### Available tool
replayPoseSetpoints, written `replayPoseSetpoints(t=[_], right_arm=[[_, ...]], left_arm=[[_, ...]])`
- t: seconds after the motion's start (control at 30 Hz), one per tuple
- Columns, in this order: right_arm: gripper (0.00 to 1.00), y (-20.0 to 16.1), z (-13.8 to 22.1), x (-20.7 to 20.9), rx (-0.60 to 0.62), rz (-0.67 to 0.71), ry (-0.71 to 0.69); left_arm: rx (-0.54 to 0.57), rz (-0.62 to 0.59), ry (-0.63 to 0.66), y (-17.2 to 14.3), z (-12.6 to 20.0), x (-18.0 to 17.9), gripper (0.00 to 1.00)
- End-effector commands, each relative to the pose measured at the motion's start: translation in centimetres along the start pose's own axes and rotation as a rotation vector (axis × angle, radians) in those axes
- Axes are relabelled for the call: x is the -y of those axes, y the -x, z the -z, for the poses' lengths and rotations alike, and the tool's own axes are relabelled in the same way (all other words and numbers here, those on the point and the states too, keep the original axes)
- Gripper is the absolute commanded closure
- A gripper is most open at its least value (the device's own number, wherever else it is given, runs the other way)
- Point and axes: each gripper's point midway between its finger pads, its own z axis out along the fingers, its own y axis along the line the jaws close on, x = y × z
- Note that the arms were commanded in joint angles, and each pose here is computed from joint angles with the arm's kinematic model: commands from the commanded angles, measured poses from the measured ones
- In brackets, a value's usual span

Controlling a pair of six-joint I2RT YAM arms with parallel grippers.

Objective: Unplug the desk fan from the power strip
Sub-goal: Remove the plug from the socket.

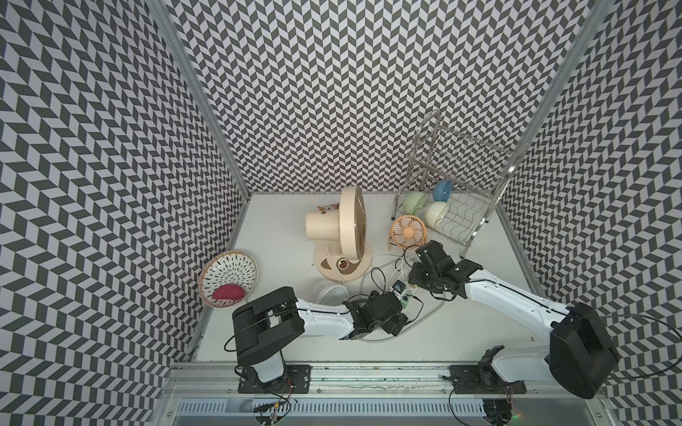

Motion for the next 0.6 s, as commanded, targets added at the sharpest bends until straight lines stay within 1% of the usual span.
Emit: replayPoseSetpoints(t=[0.0, 0.07, 0.2, 0.3, 0.33, 0.4, 0.47, 0.57], right_arm=[[0.44, 0.6, -0.4, -0.8, 0.010, -0.033, 0.024], [0.46, 0.6, -0.6, -0.7, 0.012, -0.043, 0.018], [0.49, 0.7, -0.8, -0.7, 0.017, -0.061, 0.009], [0.51, 0.7, -1.0, -0.8, 0.013, -0.061, 0.010], [0.51, 0.7, -1.0, -0.8, 0.013, -0.062, 0.010], [0.51, 0.7, -1.0, -0.7, 0.013, -0.056, 0.008], [0.52, 0.8, -1.0, -0.7, 0.018, -0.049, 0.007], [0.53, 0.8, -1.1, -0.9, 0.016, -0.042, 0.013]], left_arm=[[-0.046, -0.040, 0.051, -1.7, 0.0, -1.3, 0.03], [-0.045, -0.044, 0.050, -1.6, -0.1, -1.1, 0.02], [-0.039, -0.047, 0.059, -1.4, -0.2, -1.2, 0.06], [0.018, -0.029, 0.046, -0.1, 0.8, -0.9, 0.05], [0.043, -0.016, 0.037, 0.3, 1.4, -0.9, 0.03], [0.126, 0.029, 0.004, 2.2, 3.3, -0.8, 0.00], [0.186, 0.088, -0.027, 3.5, 5.0, -1.2, 0.00], [0.202, 0.161, -0.068, 4.0, 5.8, -1.9, 0.00]])
